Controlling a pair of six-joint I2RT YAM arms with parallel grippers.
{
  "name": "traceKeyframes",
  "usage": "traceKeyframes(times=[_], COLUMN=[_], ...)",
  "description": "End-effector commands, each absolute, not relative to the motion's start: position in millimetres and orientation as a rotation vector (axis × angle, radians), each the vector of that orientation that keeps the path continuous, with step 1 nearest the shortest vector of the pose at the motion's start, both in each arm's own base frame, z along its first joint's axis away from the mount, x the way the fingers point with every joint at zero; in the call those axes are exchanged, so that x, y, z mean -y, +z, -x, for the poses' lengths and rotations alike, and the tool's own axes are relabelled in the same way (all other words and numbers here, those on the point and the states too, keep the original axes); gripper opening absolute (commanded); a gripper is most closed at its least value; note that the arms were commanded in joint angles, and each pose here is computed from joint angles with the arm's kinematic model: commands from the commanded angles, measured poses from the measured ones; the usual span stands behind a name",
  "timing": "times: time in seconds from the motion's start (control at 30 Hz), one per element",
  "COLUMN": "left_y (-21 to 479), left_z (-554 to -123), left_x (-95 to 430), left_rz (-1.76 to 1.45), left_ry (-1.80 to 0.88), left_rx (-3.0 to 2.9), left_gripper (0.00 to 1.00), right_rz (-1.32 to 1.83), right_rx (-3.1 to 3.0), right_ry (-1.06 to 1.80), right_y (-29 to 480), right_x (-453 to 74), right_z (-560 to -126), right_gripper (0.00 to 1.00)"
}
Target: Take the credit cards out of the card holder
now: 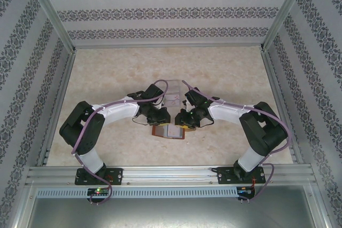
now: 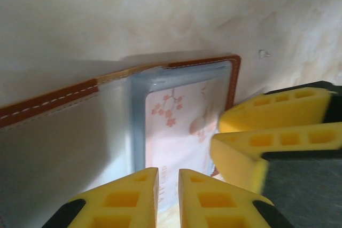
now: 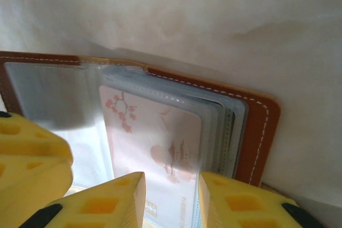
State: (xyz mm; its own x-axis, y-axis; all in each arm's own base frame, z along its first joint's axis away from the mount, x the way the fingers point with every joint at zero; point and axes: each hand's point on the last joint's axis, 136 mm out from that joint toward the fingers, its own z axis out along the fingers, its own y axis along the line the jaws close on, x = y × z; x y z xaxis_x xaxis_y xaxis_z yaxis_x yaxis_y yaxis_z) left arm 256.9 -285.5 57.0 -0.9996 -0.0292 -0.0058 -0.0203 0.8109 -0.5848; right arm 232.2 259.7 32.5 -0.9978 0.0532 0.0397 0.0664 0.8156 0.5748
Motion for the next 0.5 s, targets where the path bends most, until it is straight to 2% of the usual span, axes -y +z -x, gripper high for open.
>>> traceKeyframes(times=[0.0, 0.47], left_y=[54.7, 39.8], left_z=[-262.0, -259.4], left_x=[288.2, 292.6], left_rz=[0.058, 0.050], left_ry=[-1.008, -1.034], left_rx=[-2.967, -3.004], left_gripper=[0.19, 0.19], right_rz=[0.112, 0.106], right_rx=[2.983, 3.001], right_ry=[-0.865, -0.831], right_y=[20.5, 19.9], right_x=[-250.8, -244.4], right_z=[-229.4, -231.9], right_gripper=[0.34, 0.34])
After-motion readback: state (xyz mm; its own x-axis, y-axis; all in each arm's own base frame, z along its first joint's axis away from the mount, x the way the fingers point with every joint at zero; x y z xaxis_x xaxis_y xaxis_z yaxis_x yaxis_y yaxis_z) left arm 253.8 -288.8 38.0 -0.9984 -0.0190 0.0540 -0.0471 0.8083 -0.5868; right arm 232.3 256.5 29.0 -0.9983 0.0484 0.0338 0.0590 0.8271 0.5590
